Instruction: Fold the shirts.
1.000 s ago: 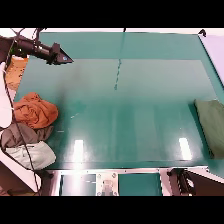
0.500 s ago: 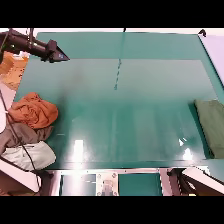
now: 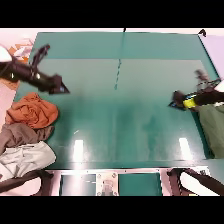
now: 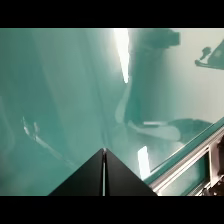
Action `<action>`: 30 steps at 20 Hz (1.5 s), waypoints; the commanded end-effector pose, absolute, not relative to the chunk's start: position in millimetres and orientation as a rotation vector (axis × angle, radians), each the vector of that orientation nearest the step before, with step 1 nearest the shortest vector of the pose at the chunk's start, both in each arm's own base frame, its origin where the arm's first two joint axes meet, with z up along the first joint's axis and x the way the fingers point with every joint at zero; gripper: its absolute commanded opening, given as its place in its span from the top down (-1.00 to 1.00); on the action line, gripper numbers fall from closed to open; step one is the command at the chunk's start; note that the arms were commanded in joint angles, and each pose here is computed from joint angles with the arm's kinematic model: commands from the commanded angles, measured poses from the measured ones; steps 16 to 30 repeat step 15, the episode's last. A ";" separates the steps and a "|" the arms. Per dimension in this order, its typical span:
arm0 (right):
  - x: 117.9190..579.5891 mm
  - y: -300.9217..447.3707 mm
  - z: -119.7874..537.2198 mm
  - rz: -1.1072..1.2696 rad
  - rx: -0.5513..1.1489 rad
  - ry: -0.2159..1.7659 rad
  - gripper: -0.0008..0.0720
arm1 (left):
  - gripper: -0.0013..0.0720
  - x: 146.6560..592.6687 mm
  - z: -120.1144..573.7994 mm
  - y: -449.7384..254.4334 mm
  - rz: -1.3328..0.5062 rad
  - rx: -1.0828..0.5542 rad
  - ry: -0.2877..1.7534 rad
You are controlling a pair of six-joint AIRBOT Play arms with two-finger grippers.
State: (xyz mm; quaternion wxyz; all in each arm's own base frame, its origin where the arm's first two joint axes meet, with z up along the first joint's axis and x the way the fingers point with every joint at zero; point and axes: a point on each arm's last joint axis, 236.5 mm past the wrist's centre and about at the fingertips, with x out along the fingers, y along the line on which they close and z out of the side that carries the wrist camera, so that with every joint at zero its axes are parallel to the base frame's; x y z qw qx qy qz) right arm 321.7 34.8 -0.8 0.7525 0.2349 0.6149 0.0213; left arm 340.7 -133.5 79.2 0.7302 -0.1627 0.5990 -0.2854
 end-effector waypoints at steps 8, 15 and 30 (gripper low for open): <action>291.7 170.8 -17.1 0.367 0.337 1.364 0.94 | 0.90 268.9 24.6 -110.5 -0.445 -0.340 1.413; 291.6 170.9 -17.1 0.368 0.337 1.364 0.94 | 0.90 269.5 24.7 -110.7 -0.429 -0.360 1.417; 291.6 170.9 -17.1 0.368 0.337 1.364 0.94 | 0.90 269.5 24.7 -110.7 -0.429 -0.360 1.417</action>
